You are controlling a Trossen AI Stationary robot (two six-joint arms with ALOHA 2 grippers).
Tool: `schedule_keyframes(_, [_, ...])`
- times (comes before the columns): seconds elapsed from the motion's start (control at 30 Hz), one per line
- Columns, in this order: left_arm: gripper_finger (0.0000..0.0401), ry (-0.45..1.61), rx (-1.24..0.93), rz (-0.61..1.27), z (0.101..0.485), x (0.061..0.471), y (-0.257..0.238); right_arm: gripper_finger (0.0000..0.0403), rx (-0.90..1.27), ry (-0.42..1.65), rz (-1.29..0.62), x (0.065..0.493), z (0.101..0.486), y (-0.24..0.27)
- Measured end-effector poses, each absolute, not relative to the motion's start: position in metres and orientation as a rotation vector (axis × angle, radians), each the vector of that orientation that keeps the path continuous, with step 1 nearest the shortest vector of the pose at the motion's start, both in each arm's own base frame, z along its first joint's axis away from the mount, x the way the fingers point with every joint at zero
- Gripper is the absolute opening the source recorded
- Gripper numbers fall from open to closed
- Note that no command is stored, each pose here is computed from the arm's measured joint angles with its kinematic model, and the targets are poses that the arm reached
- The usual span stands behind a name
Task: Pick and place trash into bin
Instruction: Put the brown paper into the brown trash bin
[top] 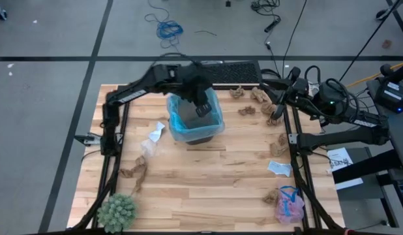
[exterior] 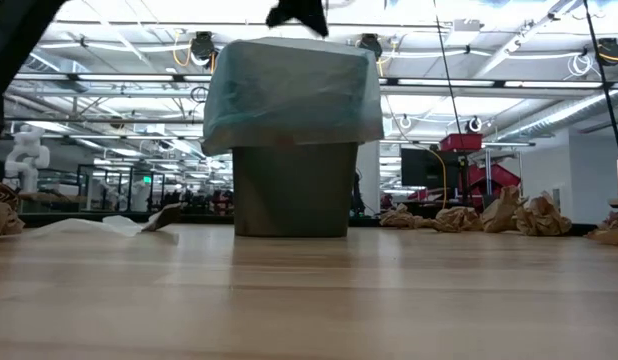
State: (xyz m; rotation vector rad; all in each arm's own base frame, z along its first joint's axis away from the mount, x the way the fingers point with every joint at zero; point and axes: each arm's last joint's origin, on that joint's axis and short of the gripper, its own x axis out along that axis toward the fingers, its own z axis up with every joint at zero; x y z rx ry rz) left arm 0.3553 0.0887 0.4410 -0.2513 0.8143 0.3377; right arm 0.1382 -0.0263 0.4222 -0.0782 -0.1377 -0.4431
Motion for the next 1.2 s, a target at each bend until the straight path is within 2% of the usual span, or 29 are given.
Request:
schedule_keyframes(0.27, [0.0, 0.513, -0.208, 0.289, 0.497, 0.321, 0.07, 0.0068, -0.138, -0.111, -0.424, 0.147, 0.451, -0.027])
schedule_keyframes(0.5, [0.0, 0.44, -0.087, 0.246, 0.511, 0.314, 0.062, 0.0068, -0.19, 0.07, -0.413, 0.177, 0.475, -0.038])
schedule_keyframes(0.7, [0.0, 0.273, -0.059, 0.211, 0.523, 0.324, 0.062, 0.0068, -0.093, 0.082, -0.316, 0.196, 0.482, -0.048])
schedule_keyframes(1.0, [0.0, 0.136, -0.062, 0.161, 0.518, 0.344, 0.065, 0.0068, -0.083, 0.096, -0.305, 0.201, 0.479, -0.058])
schedule_keyframes(1.2, [0.0, 0.06, -0.108, 0.14, 0.501, 0.365, 0.068, 0.0068, -0.08, 0.118, -0.287, 0.196, 0.478, -0.057])
